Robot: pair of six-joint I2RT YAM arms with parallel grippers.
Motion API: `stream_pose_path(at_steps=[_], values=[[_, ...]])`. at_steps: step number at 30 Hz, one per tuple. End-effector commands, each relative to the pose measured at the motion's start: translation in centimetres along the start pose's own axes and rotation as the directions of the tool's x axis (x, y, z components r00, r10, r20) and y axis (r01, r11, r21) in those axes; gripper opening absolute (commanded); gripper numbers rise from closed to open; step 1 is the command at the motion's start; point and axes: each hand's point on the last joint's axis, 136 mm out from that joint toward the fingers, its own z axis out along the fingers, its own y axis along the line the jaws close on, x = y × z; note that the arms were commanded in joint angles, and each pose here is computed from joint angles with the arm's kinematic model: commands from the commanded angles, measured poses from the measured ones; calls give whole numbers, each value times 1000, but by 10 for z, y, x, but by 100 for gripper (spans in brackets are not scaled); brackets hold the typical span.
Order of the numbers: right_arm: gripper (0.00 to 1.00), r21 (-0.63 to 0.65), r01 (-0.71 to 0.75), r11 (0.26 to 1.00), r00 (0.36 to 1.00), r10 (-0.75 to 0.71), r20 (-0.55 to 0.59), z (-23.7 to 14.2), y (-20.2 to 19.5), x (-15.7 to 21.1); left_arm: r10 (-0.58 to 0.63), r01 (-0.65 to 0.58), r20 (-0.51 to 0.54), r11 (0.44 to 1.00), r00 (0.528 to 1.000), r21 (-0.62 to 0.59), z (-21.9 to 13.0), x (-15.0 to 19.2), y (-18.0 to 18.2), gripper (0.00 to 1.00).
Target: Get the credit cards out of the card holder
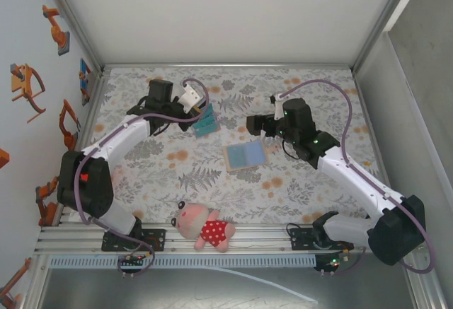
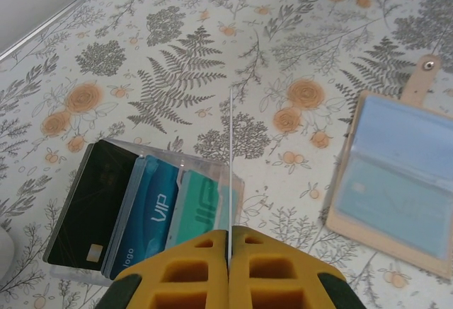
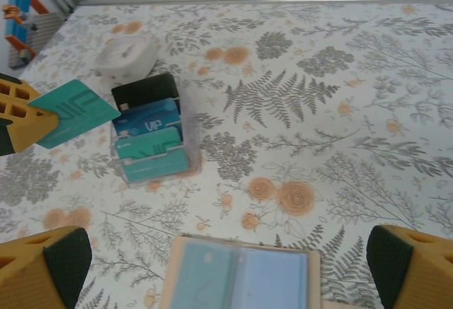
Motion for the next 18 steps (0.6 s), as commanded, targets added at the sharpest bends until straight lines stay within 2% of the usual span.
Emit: stream_pose_path(at_steps=[1,6,18], values=[[99,63,-17,998,999,15,34,-8,-10,-7,52,-52,28,999,998,-9,5,-1,9,0],[99,121,-16,993,999,11,39,-10,-20,-6,70,-70,28,997,997,-16,14,7,17,0],[99,138,-5,990,999,-2,54,-12,-24,-6,86,-86,-39,996,996,1,36,29,29,0]])
